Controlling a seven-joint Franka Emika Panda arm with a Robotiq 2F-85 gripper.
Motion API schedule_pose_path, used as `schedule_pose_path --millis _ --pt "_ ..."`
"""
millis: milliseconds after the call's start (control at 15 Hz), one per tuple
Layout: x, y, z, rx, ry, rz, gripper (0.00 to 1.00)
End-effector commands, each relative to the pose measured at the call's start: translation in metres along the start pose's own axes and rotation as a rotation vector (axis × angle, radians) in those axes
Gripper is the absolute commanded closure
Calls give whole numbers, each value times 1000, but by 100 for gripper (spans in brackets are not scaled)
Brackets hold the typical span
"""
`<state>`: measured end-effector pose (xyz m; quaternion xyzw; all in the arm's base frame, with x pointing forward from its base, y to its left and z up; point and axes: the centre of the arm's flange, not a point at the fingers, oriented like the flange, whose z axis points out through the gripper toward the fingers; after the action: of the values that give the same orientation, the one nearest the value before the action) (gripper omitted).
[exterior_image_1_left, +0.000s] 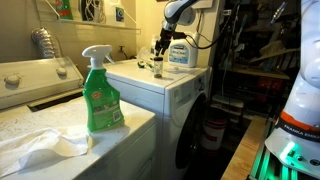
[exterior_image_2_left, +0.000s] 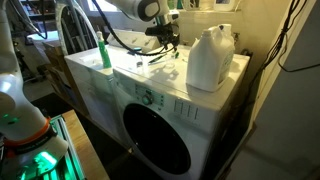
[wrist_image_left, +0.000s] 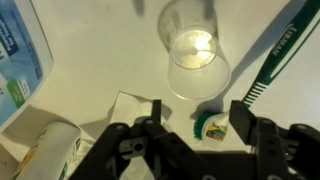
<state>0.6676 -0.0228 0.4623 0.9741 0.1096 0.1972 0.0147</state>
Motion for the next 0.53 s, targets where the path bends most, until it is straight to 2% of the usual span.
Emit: schedule_pose_path --millis 0,333,467 --pt "4 -9 -56 -75 -21 -9 1" --pt "-7 -7 -139 -187 -180 9 0" --pt "-19 -7 -169 -152 -278 35 0"
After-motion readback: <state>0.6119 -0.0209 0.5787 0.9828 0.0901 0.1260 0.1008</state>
